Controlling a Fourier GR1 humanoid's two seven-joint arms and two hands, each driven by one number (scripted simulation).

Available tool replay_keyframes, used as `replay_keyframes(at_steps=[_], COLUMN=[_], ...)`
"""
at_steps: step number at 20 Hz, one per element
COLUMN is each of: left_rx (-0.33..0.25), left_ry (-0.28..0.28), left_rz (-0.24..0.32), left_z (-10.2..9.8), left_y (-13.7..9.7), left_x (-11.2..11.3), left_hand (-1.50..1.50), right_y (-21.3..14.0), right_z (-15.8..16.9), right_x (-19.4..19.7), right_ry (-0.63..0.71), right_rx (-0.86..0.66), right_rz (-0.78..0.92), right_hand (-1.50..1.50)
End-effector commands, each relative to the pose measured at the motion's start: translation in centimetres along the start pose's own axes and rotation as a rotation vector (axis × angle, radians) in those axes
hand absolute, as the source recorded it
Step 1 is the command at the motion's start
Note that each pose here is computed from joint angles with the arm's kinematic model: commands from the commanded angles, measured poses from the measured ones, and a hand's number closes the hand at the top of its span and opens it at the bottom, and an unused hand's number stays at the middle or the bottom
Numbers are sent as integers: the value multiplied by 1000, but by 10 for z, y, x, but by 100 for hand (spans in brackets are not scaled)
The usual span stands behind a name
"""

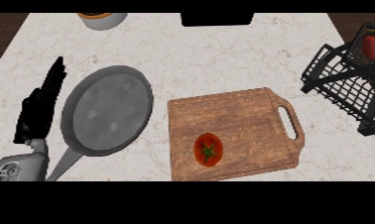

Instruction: Pick the bell pepper from the cutting board and place it in the tiered basket

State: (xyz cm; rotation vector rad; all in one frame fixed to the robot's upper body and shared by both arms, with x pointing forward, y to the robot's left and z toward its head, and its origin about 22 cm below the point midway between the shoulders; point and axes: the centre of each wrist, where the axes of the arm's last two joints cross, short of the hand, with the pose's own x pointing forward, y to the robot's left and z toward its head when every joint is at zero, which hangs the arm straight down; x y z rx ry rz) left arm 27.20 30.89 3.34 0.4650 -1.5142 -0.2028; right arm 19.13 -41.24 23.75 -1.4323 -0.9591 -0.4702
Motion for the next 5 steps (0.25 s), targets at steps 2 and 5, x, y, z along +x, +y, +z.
replay_keyframes(at_steps=[2,5], left_rx=[-6,-22], left_ry=[2,8], left_rz=[5,1], left_z=[15,13], left_y=[-18,-11], left_x=[-20,-5], left_hand=[0,0], right_y=[-61,-74], right_z=[22,53], right_x=[-37,-73], right_ry=[-24,-29], right_rx=[-4,9], right_rz=[-46,-86], right_hand=[-150,-150])
